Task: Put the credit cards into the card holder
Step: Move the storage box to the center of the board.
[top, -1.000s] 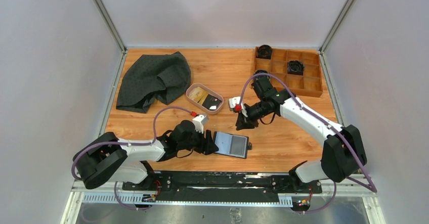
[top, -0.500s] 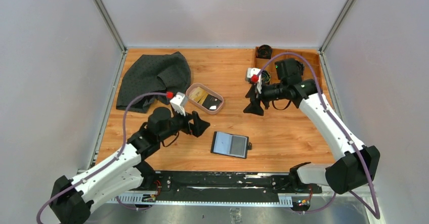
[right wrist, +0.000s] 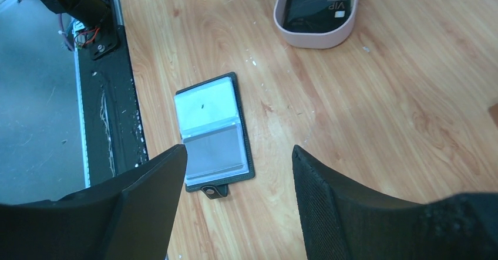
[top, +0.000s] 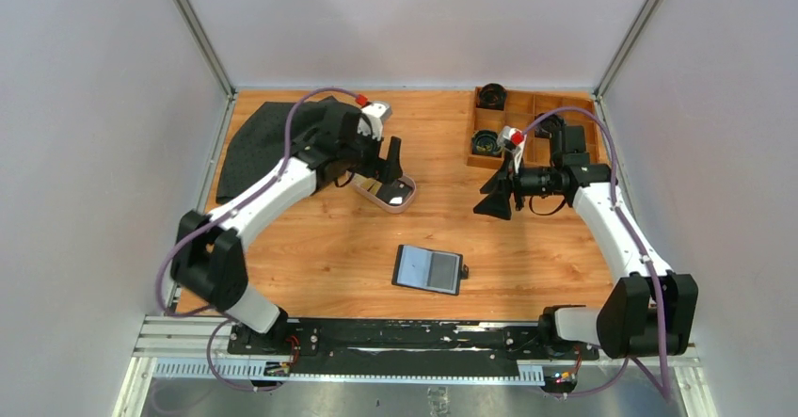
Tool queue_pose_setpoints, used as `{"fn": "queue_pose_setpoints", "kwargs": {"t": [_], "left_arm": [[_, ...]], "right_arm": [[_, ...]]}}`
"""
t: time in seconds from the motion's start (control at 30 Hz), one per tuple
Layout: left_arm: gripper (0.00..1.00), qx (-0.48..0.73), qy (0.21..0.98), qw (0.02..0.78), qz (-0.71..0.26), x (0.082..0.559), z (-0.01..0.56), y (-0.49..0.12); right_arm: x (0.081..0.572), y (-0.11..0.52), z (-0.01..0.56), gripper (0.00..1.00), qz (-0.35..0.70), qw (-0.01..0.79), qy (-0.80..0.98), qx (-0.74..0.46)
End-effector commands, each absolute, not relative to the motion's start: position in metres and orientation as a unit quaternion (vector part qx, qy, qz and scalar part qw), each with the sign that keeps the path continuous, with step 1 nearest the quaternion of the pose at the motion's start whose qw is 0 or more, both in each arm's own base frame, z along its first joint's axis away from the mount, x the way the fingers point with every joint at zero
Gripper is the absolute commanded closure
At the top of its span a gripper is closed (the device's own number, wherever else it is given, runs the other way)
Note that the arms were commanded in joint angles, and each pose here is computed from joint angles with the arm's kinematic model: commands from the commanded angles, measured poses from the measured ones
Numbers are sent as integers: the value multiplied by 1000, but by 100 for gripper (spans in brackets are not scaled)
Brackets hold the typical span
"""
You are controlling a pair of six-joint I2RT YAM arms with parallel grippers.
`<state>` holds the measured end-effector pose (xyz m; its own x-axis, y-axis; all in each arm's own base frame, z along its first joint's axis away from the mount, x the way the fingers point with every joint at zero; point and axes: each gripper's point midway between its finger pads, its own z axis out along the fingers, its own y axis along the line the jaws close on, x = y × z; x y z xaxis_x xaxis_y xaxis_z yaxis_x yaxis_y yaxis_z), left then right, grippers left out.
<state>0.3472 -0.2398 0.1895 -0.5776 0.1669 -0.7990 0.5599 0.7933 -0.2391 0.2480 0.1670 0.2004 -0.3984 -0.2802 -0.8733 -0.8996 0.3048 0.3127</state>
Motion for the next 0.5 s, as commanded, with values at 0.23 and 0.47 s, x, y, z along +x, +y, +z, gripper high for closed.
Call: {"fn": "queue_pose_setpoints", "kwargs": {"t": [0.23, 0.47], "left_arm": [[11, 265, 896, 297, -198, 379, 135, -242], [11, 282, 886, 338, -143, 392, 150, -225]], "right_arm": [[264, 150, 200, 30, 409, 391, 727, -389], [266, 149, 194, 30, 409, 384, 731, -388]]}}
